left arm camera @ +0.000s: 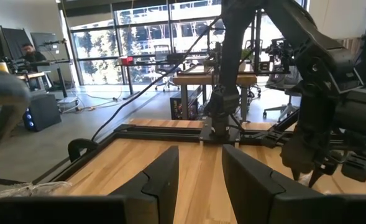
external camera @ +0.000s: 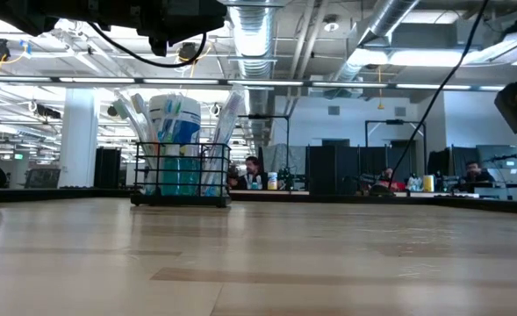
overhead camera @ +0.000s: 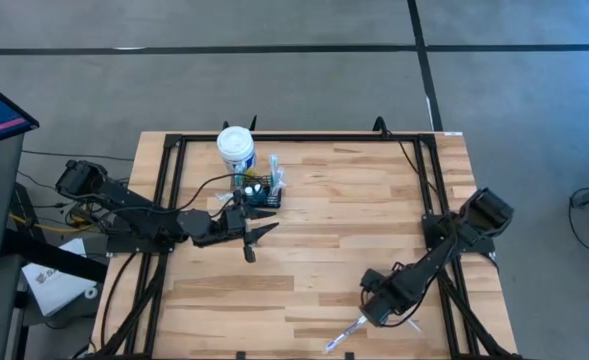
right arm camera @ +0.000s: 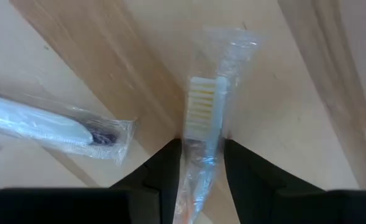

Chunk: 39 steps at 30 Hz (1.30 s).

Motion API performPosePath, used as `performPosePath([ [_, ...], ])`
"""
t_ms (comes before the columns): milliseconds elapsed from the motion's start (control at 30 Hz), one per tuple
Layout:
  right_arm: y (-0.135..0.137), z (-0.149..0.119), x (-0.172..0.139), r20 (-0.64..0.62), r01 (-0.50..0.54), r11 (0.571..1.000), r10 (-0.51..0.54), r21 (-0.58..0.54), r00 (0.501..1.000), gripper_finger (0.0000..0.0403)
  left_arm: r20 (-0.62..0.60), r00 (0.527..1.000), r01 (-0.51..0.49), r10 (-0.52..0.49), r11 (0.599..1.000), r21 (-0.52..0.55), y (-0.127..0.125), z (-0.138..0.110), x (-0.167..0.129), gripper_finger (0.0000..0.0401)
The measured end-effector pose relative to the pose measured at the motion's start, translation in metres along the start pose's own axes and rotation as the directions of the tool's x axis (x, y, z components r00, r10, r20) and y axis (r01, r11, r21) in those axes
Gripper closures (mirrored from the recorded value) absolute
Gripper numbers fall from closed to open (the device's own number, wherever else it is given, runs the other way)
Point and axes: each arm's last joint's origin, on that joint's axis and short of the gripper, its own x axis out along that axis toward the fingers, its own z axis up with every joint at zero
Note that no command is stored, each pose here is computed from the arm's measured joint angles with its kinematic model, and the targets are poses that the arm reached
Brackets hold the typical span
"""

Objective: Pick & Place toothbrushing station
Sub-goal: Put the orange toothbrush into the wire organizer

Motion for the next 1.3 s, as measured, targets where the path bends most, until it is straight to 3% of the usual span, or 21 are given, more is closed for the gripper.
performPosePath([
  [200, 0.0, 0.003, 0.005, -0.02, 0.023, 0.999, -0.023, -0.023, 1.0, 0.0309, -0.003, 1.0, 0.0, 0.0, 1.0, 0.002, 0.0, 0.0, 0.0, 0.0284],
  [467, 0.001, 0.005, 0.003, -0.016, 0.007, 1.0, -0.008, -0.019, 1.0, 0.0392, -0.004, 1.0, 0.0, 0.0, 1.0, 0.002, 0.0, 0.0, 0.0, 0.0284],
  [667, 0.004, 0.009, -0.005, -0.001, 0.032, 0.999, -0.032, -0.01, 0.999, 0.0394, -0.004, 1.0, 0.0, 0.0, 1.0, 0.003, 0.0, 0.0, 0.0, 0.0284],
  [767, 0.003, 0.016, -0.009, 0.067, 0.077, 0.996, -0.075, -0.032, 0.995, 0.0394, -0.004, 1.0, 0.0, 0.0, 1.0, 0.003, 0.0, 0.0, 0.0, 0.0284],
  [1300, 0.009, 0.074, -0.043, 0.334, 0.075, 0.993, -0.042, -0.088, 0.942, 0.0401, -0.005, 1.0, 0.0, 0.0, 1.0, 0.003, 0.0, -0.001, 0.0, 0.0284],
])
